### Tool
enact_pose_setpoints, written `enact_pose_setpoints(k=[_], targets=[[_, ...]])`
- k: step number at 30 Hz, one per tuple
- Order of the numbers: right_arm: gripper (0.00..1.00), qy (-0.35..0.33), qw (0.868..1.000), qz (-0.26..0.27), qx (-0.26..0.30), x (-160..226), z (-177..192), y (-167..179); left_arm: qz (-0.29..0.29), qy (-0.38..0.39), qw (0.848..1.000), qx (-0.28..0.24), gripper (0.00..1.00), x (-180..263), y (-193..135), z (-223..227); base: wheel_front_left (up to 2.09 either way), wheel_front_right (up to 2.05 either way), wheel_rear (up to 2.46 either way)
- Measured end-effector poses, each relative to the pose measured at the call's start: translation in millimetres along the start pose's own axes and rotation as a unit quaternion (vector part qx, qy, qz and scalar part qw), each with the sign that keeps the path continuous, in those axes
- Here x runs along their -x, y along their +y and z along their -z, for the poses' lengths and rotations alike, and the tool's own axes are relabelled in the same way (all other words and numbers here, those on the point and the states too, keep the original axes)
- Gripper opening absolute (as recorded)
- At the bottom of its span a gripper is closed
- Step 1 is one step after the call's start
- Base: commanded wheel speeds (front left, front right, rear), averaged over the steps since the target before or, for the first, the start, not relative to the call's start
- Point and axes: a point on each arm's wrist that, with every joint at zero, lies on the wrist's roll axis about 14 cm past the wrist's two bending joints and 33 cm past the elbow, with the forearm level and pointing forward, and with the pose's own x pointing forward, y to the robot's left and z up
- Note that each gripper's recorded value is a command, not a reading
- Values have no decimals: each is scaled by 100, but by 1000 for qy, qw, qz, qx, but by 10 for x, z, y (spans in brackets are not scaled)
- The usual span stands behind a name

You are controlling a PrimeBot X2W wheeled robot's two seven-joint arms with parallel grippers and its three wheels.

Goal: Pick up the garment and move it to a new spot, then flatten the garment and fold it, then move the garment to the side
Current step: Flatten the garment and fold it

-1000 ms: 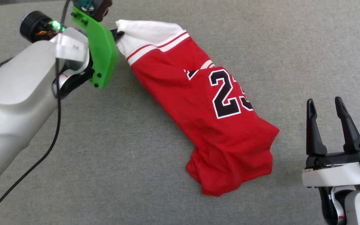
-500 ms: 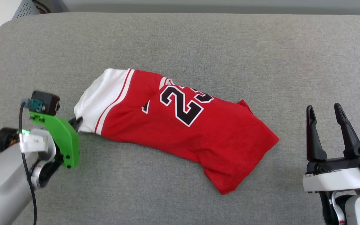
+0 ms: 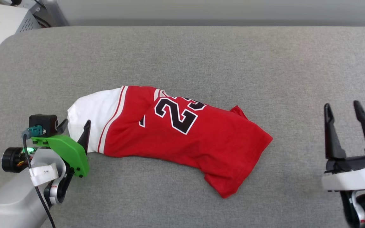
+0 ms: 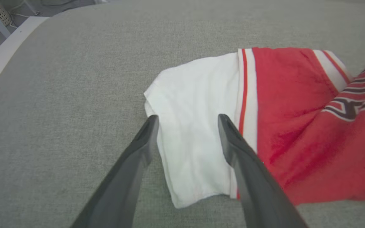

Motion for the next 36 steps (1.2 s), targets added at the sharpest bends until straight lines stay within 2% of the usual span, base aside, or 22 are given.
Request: enact_pose_setpoints(k=[5,7,11,15,19,21,24,29,30,33,36], targets=[[100,-74,996,-19,46,-193,-515,-100,-31,-102,994,-29,100,102,-46,-539,0,0,0],[100,-94,993,-42,58,-286,-654,-56,-40,-159,986,-40,100,209,-119,-826,0,0,0],[100,-107,987,-103,65,-442,-785,132,-69,-213,973,-53,100,460,-176,-937,0,0,0],[100,-69,979,-176,70,-605,-716,354,-84,-246,964,-49,100,665,-272,-929,0,0,0],[100,37,965,-246,81,-735,-478,599,-94,-269,958,-43,100,781,-323,-936,0,0,0],[100,114,952,-274,80,-741,-261,695,-98,-272,957,-39,100,795,-326,-905,0,0,0],[100,225,921,-304,95,-678,88,767,-102,-278,955,-35,100,797,-320,-904,0,0,0],[100,390,854,-330,100,-493,637,826,-106,-285,952,-29,100,758,-325,-908,0,0,0],[100,426,835,-332,104,-442,774,826,-109,-286,952,-25,100,744,-312,-910,0,0,0],[100,473,804,-343,113,-398,1009,873,-112,-285,952,-24,100,698,-301,-889,0,0,0],[100,499,784,-350,116,-410,1244,967,-118,-280,953,-20,100,637,-268,-846,0,0,0]])
